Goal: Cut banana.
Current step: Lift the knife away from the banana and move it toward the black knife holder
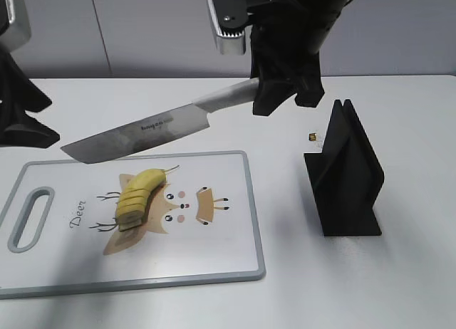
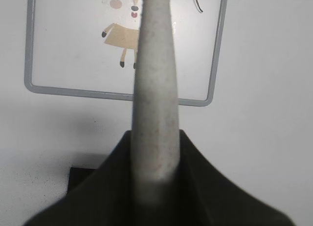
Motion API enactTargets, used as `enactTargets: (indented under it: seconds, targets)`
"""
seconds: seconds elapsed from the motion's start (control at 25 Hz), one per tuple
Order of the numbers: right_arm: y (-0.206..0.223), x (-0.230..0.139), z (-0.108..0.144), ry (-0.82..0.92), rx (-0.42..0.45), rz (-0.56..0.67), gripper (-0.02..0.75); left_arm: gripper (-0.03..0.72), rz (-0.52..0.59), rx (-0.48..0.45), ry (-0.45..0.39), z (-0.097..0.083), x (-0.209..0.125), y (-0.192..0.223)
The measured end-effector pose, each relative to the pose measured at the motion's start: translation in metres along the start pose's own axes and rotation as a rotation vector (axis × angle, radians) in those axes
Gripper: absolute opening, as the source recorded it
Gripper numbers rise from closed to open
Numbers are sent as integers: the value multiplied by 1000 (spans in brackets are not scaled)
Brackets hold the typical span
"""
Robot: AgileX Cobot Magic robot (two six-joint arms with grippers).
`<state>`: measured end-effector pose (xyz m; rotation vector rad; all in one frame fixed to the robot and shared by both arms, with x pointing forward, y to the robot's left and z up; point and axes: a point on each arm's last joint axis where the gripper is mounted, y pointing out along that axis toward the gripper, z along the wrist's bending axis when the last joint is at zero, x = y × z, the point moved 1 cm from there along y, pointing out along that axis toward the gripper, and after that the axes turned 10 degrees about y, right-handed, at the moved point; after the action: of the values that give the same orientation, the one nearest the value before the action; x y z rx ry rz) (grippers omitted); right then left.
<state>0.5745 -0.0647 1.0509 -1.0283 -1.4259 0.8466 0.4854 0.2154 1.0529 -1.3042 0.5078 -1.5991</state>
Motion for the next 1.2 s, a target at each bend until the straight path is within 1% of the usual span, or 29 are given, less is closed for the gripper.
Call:
enactTargets:
  seconds: [0.04, 0.08, 0.12, 0.2, 0.32, 0.4, 0.44, 0.48, 0.52, 0.56, 0.68, 0.76, 0.84, 0.92, 1.04, 1.08, 1.2]
  targets:
    - [0, 0, 0, -1, 0, 1, 161, 565, -5, 26, 1, 2, 1, -2]
    - [-1, 0, 0, -2, -1, 1, 161, 609, -10, 48, 3, 3, 2, -4]
    - [-1, 0, 0, -2, 0, 1, 161, 629, -15, 73, 2, 5, 3, -6]
    - [-2, 0, 1, 14, 1, 2, 161, 632, -24, 102, -20, 7, 4, -12]
    - [-5, -1, 4, 80, 18, 12, 161, 631, -35, 169, -100, 12, 6, -29]
    - [-10, -2, 6, 127, 21, 23, 161, 628, -17, 223, -171, 14, 3, -43]
    - [-13, -2, 7, 153, 17, 23, 161, 626, -4, 243, -221, 14, 2, -48]
    - [-16, -2, 8, 202, 11, 20, 161, 624, 22, 265, -250, 13, -1, -54]
    - [-19, -1, 8, 266, 7, 20, 161, 622, 50, 277, -312, 10, -4, -59]
    - [-22, -1, 9, 338, 0, 17, 161, 621, 79, 286, -350, 8, -7, -63]
    - [-32, -1, 11, 508, -22, 7, 161, 612, 191, 298, -472, -2, -18, -75]
    - [-38, 0, 13, 600, -33, -3, 161, 606, 218, 308, -553, -8, -21, -84]
    - [-45, 0, 15, 720, -41, -18, 161, 596, 236, 304, -603, -17, -23, -93]
    - [-52, 1, 17, 803, -45, -36, 161, 589, 261, 280, -657, -29, -25, -101]
    - [-61, 1, 28, 875, -18, -62, 161, 588, 272, 280, -728, -48, -30, -110]
    - [-62, -1, 33, 892, -1, -67, 160, 587, 259, 284, -760, -56, -32, -111]
    - [-62, -11, 53, 953, 41, -44, 161, 587, 215, 310, -813, -81, -41, -115]
